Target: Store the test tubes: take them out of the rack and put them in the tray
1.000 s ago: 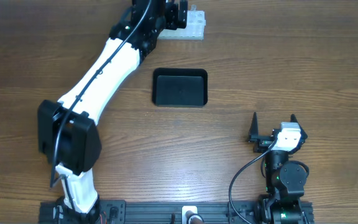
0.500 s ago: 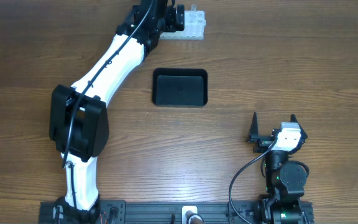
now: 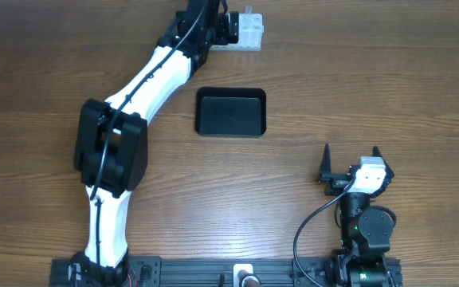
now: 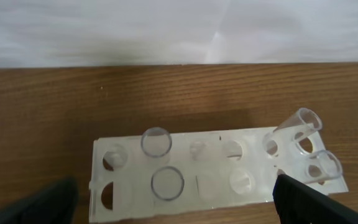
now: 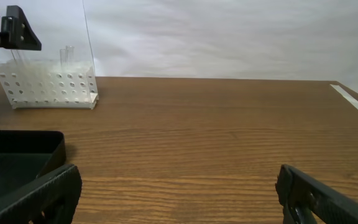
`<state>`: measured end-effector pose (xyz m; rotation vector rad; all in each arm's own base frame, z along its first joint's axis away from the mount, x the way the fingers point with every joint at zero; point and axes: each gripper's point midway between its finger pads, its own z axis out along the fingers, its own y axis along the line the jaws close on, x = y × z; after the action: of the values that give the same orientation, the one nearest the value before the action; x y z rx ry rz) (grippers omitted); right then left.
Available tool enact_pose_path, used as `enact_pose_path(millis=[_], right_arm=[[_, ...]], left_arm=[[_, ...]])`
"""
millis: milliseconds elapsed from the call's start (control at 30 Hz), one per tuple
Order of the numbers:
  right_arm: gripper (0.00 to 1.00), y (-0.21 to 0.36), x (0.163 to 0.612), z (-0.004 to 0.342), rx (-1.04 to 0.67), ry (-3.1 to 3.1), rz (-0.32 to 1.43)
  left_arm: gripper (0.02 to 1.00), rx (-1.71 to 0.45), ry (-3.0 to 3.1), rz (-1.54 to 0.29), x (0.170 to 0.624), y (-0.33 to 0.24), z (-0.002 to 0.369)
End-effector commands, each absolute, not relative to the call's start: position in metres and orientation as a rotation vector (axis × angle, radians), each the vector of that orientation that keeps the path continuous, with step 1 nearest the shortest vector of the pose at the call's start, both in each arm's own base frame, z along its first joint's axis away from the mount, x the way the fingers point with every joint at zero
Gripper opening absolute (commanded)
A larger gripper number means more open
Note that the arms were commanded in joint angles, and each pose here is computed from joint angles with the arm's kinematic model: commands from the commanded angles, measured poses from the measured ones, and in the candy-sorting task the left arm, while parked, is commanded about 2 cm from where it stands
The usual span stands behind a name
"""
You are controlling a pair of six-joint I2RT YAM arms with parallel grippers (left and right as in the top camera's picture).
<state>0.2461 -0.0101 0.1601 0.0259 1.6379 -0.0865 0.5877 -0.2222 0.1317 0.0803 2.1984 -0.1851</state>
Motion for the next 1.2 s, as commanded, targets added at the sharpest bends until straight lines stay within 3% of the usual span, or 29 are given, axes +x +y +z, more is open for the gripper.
enact_pose_path(millis=[33,1200], right_arm=[[0.993,-0.011,0.246,0.158,0.022,1.639,-0.09],[0.991,-0.011,0.246,0.158,0.022,1.639,-0.09]], left_arm=[[0.996,0.124,2.167,-0.146,0.599,-0.219,0.131],[0.982,0.142,2.144,-0.136,0.61,-0.22,0.113]])
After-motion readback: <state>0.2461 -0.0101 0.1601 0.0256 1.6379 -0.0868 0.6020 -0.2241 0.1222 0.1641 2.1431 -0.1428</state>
